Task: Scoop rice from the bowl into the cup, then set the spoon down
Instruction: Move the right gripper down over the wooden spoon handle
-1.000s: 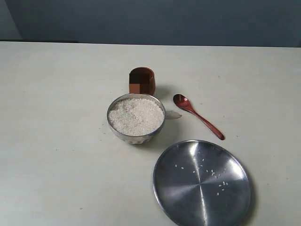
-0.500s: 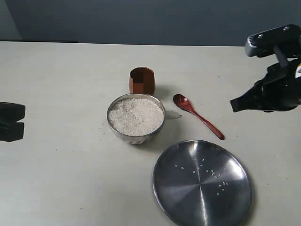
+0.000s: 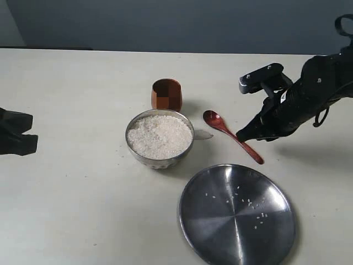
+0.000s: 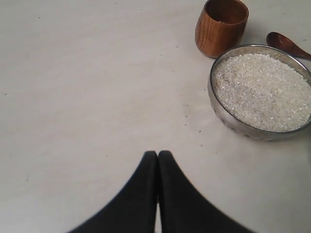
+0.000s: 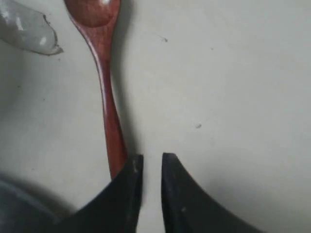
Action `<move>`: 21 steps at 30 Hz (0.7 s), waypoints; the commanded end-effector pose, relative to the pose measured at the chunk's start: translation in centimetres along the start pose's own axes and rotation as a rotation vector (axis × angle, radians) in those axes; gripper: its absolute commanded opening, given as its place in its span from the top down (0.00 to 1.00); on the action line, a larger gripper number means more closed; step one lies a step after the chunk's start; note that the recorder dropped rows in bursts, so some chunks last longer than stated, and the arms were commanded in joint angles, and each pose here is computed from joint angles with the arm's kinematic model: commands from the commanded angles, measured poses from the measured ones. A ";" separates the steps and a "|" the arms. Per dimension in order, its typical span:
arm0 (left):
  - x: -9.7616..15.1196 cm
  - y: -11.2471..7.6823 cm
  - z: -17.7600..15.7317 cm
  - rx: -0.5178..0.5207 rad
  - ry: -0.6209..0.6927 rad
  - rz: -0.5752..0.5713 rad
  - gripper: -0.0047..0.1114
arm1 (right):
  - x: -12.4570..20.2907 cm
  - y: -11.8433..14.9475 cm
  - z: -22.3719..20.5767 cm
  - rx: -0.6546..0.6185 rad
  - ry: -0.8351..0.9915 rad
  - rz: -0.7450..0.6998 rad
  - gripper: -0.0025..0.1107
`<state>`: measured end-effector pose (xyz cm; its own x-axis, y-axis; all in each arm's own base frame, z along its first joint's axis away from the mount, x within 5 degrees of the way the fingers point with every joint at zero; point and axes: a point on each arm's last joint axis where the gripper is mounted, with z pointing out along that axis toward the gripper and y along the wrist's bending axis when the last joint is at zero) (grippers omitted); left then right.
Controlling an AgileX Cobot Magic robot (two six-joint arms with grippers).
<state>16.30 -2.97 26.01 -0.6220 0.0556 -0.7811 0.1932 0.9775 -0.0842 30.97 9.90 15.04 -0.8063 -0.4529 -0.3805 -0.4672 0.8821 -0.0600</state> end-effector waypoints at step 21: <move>0.2 0.0 0.1 0.000 0.022 0.021 0.96 | 0.5 2.1 4.5 -0.026 0.078 -0.126 0.61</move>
<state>16.24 -2.95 25.86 -0.6328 0.0723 -0.7709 0.2004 0.9770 -0.0729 31.28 12.14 10.82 -0.7683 -0.5526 -0.3230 -0.5619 0.8240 -0.0733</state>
